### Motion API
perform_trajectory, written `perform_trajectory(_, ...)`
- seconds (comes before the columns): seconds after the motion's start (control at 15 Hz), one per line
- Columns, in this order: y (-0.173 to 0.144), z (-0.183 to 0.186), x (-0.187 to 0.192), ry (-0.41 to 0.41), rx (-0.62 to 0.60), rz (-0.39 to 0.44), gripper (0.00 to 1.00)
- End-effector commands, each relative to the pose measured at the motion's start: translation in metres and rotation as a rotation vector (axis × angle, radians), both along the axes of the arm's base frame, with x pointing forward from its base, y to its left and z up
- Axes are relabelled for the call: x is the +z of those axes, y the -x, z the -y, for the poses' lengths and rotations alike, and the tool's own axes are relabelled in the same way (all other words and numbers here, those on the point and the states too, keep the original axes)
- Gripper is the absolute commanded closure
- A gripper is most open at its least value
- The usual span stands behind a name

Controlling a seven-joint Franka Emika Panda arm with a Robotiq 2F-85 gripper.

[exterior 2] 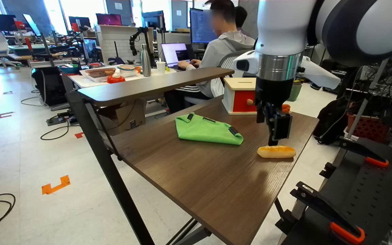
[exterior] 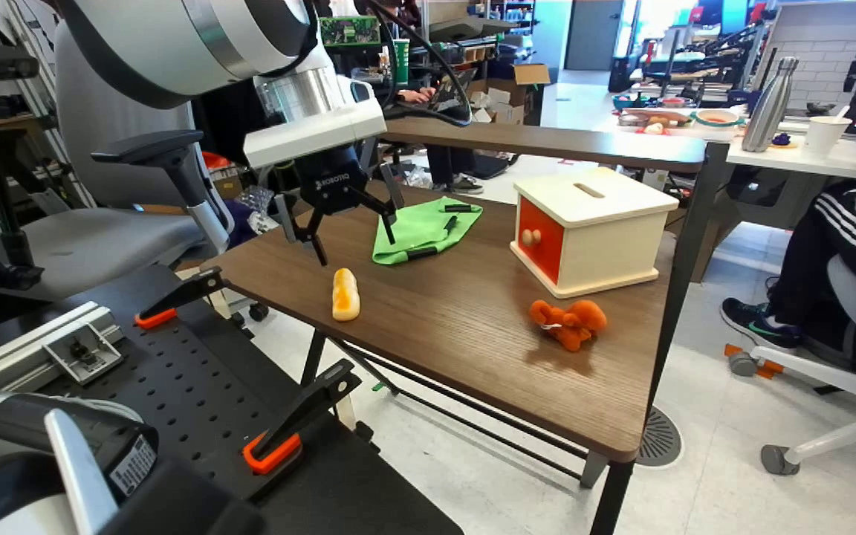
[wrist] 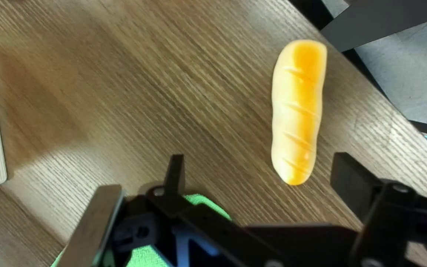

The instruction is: Move the bread roll to the left

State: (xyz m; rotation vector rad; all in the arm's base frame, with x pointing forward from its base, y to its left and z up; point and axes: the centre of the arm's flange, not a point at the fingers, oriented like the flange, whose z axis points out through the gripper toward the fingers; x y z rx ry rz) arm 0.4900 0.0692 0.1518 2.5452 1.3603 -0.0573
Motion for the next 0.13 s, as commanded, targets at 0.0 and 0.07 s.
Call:
perform_trajectory(0.0, 0.0000, 0.0000, 0.0000, 0.000, 0.000, 0.000, 0.00)
perform_trajectory(0.07, 0.0000, 0.0000, 0.0000, 0.000, 0.000, 0.000, 0.00)
